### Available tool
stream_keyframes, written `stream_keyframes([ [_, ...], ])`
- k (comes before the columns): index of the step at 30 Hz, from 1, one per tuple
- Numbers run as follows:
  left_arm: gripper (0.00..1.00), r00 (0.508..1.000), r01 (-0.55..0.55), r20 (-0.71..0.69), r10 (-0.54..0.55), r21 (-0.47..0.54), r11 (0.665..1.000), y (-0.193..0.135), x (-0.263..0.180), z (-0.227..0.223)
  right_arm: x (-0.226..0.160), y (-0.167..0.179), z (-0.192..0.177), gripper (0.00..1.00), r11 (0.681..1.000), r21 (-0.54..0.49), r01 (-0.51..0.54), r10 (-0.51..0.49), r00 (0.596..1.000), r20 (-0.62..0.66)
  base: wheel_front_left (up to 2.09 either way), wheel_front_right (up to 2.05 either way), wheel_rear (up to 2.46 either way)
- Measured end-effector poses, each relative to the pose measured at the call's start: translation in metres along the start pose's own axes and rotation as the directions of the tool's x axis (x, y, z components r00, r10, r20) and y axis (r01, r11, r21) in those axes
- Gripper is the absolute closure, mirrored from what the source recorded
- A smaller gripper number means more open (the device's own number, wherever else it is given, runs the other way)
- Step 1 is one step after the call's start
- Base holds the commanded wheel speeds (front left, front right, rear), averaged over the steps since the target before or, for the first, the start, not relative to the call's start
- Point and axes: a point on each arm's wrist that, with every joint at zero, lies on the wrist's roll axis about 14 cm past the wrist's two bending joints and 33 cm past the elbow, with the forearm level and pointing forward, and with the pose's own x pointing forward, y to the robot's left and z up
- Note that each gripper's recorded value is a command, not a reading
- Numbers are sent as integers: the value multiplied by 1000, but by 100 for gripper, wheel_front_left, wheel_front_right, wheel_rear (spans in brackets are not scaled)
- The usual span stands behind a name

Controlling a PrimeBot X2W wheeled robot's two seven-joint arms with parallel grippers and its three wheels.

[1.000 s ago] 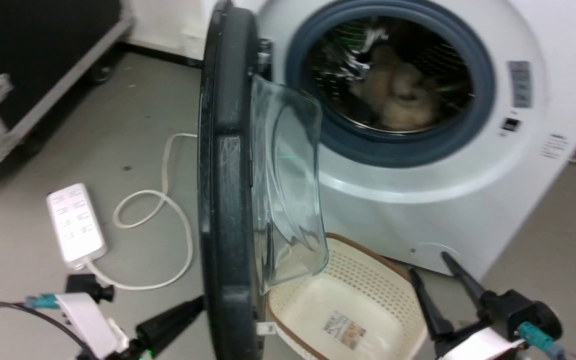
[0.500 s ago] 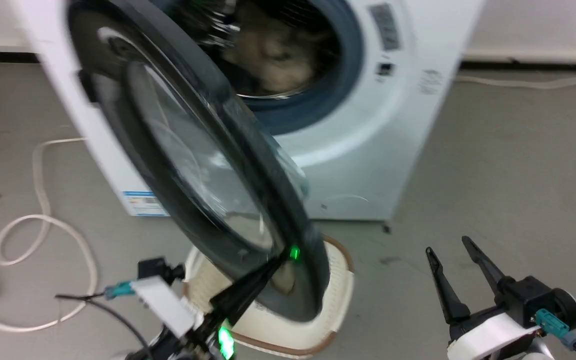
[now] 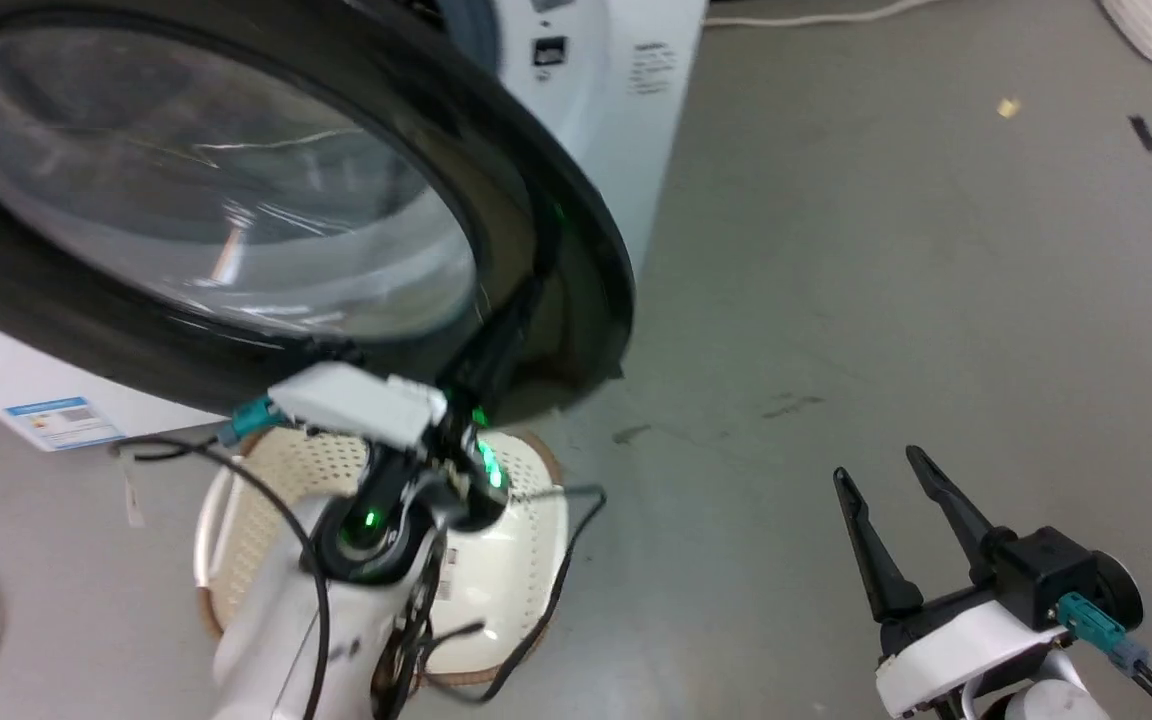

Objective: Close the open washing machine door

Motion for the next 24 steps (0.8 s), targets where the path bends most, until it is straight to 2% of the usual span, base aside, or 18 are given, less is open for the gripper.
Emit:
stream_keyframes([
  [4, 100, 999, -16, 46, 16, 2, 1000, 2, 14, 5, -3, -3, -4, 0, 1000, 3, 13, -13, 1000, -13, 0, 0, 0],
  [7, 100, 999, 8, 52, -8, -4, 1000, -8, 13, 5, -1, 2, -1, 0, 1000, 9, -1, 1, 1000, -1, 0, 0, 0],
  [14, 100, 999, 35, 35, -38, 77, 996, -23, -20, -7, 3, 16, 14, 0, 998, 23, -50, 49, 997, 52, 0, 0, 0],
  [15, 92, 999, 28, 37, -32, 103, 994, -21, -29, -9, 2, 18, 14, 0, 998, 25, -58, 56, 997, 55, 0, 0, 0],
  [16, 42, 999, 17, 42, -23, 133, 991, -18, -41, -11, 0, 20, 15, 0, 998, 26, -63, 61, 996, 58, 0, 0, 0],
  [17, 0, 999, 4, 44, -12, 176, 984, -16, -52, -12, -1, 22, 15, 0, 997, 27, -70, 69, 996, 60, 0, 0, 0],
  [21, 0, 990, -67, 143, 15, 368, 927, -10, -105, 1, -5, 35, 18, 0, 993, 27, -118, 115, 990, 76, 0, 0, 0],
  [23, 0, 979, -116, 205, 14, 497, 860, -11, -132, 12, -5, 43, 21, 0, 989, 26, -144, 142, 986, 87, 0, 0, 0],
  [24, 0, 973, -142, 232, 5, 579, 803, -13, -143, 18, -5, 47, 23, 0, 987, 24, -158, 155, 983, 95, 0, 0, 0],
])
